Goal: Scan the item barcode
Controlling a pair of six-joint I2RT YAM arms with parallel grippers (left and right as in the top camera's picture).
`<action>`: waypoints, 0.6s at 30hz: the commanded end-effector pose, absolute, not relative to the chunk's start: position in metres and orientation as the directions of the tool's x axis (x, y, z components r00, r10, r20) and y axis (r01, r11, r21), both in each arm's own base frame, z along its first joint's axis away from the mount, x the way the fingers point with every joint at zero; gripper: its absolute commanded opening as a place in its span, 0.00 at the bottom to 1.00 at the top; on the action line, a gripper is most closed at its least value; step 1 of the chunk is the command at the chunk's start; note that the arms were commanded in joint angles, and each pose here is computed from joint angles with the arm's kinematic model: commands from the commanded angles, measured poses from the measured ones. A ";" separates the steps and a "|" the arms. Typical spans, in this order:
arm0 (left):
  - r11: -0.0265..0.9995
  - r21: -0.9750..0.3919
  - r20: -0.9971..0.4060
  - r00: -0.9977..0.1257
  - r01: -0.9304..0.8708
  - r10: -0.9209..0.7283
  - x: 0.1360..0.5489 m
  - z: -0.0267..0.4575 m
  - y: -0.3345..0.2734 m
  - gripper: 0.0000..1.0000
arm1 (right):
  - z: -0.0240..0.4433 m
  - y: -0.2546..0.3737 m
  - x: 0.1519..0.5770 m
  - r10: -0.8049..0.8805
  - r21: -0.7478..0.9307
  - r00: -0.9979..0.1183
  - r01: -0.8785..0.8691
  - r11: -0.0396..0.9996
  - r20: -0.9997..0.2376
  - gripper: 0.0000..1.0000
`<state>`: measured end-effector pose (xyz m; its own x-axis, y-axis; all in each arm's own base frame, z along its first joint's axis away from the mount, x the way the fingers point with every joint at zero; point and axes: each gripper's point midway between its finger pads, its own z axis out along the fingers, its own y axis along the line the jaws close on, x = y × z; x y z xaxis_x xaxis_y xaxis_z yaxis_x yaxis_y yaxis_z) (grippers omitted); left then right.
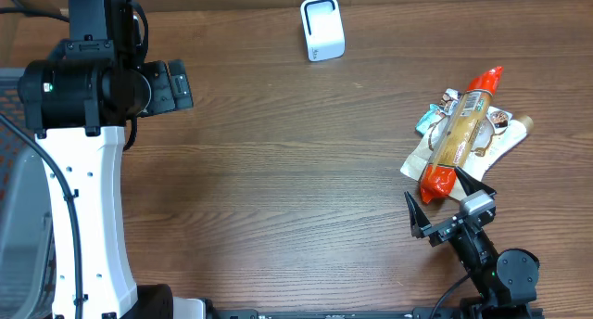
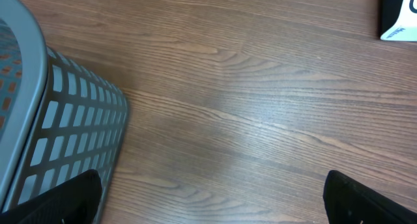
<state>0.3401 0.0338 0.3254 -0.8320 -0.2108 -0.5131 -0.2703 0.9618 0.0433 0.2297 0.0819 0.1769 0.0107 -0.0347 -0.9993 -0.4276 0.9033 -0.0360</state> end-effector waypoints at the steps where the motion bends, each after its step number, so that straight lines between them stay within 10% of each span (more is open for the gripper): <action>1: 0.962 0.034 -0.521 -0.826 -0.272 -0.215 0.340 0.328 0.032 1.00 | 0.176 0.083 0.229 -0.032 -0.037 0.019 -0.433 0.900 -0.999 1.00; 12: 0.963 -0.012 -0.617 -0.755 -0.271 -0.220 0.317 0.359 0.030 1.00 | 0.176 0.083 0.229 -0.032 -0.037 0.019 -0.433 0.900 -0.999 1.00; 18: 0.974 -0.173 -0.852 -0.474 -0.144 -0.221 0.325 0.371 0.009 1.00 | 0.176 0.083 0.229 -0.032 -0.037 0.019 -0.433 0.900 -0.999 1.00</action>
